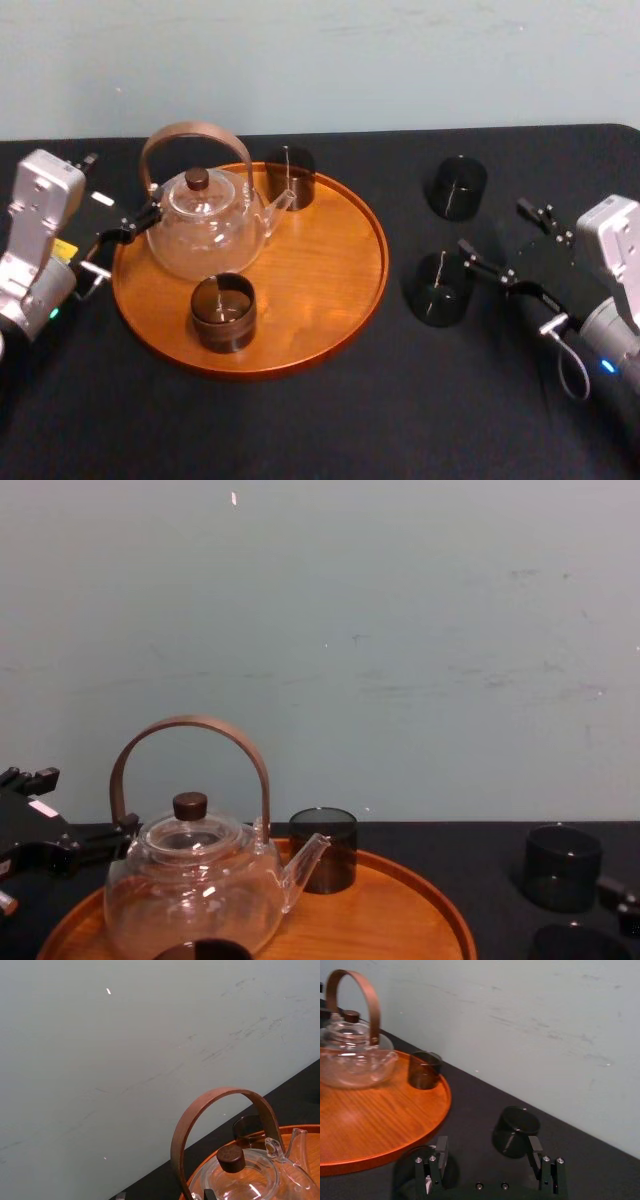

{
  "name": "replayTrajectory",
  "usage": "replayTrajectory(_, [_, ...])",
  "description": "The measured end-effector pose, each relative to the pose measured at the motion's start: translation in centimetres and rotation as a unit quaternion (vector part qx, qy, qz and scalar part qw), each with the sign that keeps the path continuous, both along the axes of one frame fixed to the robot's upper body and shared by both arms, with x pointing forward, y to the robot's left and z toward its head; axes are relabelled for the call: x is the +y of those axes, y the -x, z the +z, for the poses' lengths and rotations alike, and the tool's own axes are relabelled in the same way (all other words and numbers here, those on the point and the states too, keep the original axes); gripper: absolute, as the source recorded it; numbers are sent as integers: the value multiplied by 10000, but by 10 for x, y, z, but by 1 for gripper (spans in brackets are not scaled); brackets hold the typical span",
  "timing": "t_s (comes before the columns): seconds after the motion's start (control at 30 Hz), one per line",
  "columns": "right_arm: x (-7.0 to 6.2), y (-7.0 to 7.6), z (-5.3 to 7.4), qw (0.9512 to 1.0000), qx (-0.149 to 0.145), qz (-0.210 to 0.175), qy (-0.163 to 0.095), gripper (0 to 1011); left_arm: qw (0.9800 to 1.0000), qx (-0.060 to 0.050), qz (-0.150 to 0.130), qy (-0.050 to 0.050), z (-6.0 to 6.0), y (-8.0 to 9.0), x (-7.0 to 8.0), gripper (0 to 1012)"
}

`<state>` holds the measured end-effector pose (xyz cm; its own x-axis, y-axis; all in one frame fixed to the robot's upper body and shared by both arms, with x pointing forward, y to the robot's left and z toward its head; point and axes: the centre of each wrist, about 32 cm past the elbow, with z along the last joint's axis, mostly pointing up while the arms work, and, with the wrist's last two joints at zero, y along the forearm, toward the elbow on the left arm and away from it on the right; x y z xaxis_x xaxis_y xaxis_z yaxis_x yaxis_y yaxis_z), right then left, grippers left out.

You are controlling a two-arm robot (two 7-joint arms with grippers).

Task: Pick up the glass from the table and place it on the tray.

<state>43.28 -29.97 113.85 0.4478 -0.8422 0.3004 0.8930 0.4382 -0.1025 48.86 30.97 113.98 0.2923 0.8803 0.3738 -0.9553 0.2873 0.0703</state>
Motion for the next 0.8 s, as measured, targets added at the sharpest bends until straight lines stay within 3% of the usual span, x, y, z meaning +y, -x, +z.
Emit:
replayTrajectory(0.4, [15, 18, -6, 9989, 264, 352, -173, 1002, 10000, 0, 0, 0, 0, 0, 0, 1009])
replayTrajectory(0.8, [23, 26, -11, 9973, 466, 511, -235, 1002, 10000, 0, 0, 0, 0, 0, 0, 1010])
